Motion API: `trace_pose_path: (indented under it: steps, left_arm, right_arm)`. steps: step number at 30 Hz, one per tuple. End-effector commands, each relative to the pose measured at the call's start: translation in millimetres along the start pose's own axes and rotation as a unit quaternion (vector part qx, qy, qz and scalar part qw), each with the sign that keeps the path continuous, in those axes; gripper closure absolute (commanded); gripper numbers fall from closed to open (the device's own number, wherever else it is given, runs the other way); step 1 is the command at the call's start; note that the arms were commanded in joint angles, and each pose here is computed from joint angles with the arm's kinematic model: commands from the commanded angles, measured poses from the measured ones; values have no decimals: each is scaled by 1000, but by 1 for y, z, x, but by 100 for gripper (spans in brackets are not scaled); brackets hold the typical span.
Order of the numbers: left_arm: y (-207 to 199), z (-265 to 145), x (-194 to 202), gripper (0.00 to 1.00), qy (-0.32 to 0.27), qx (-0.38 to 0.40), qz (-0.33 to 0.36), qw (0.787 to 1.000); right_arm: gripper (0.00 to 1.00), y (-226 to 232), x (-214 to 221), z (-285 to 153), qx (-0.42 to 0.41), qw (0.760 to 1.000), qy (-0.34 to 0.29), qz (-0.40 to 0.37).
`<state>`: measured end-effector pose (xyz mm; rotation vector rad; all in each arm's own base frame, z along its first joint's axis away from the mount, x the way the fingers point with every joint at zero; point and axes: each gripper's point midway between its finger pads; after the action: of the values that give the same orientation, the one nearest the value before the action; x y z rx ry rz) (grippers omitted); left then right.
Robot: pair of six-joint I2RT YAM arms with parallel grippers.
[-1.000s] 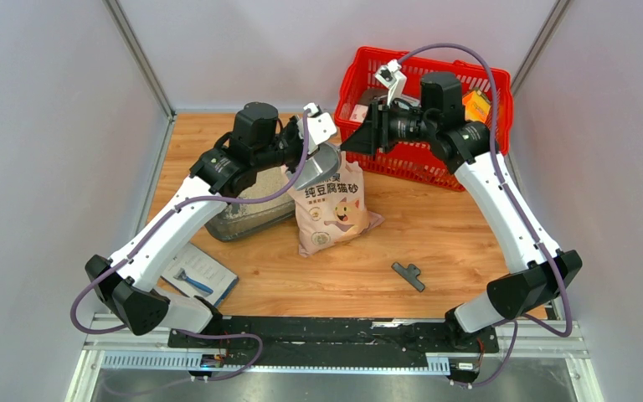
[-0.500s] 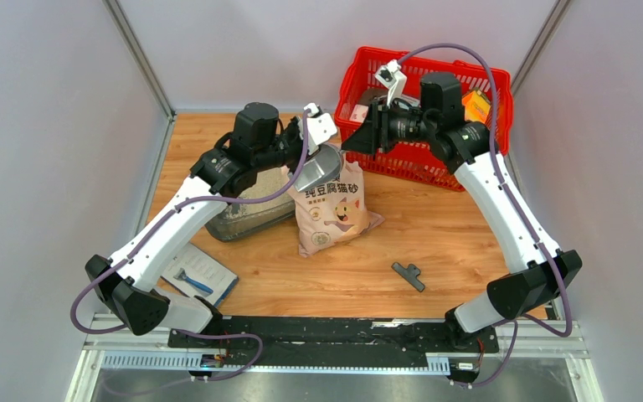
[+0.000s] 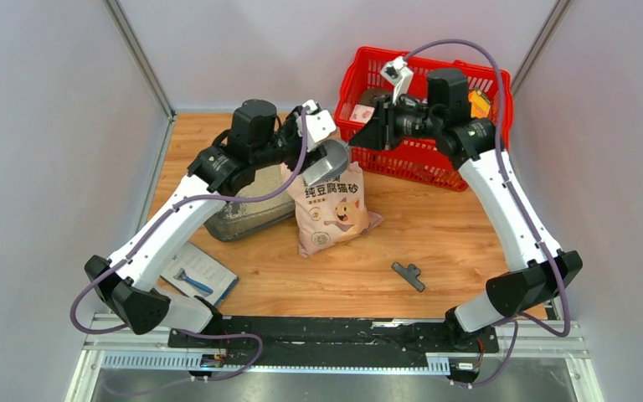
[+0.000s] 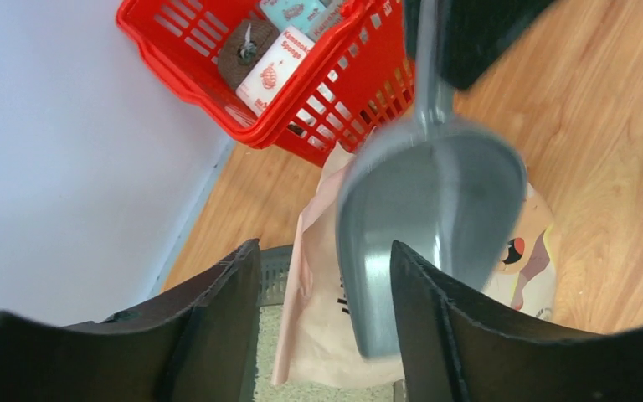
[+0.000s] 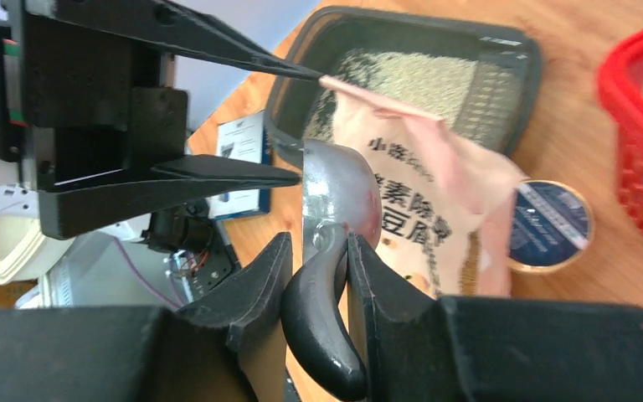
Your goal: Fill the litter box with clean litter
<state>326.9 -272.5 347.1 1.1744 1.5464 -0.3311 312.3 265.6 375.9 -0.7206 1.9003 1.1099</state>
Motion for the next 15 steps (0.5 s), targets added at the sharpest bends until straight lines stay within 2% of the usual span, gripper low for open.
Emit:
trace_pose_path:
  steps: [1,6,10,14,15]
  left_arm:
    - [19,-28,-23,33,-23,-15,19,999]
    - [24,-20,16,31,24,7,-26,999]
    - [26,0,31,30,40,32,-9,999]
    - [21,21,36,30,45,77,0,996]
    - [12,30,48,30,61,103,-9,993]
  right_arm:
    - [100,-8,-61,-46,46,992,-77,-88]
    - [100,-37,-72,-72,97,988,-91,-85]
    - [100,-62,-62,-83,140,984,-68,-83]
    - [100,-66,-65,-92,160,979,-66,-109]
    - [100,-63,-68,-94,157,978,-67,-122]
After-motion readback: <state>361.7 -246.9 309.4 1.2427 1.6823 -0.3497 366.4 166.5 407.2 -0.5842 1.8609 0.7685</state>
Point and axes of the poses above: each gripper's point midway between its finger pads, its own z axis out along the fingers, its own y axis along the line the jaws close on, x = y × z, and after that the axes turned 3 degrees about -z, right-handed
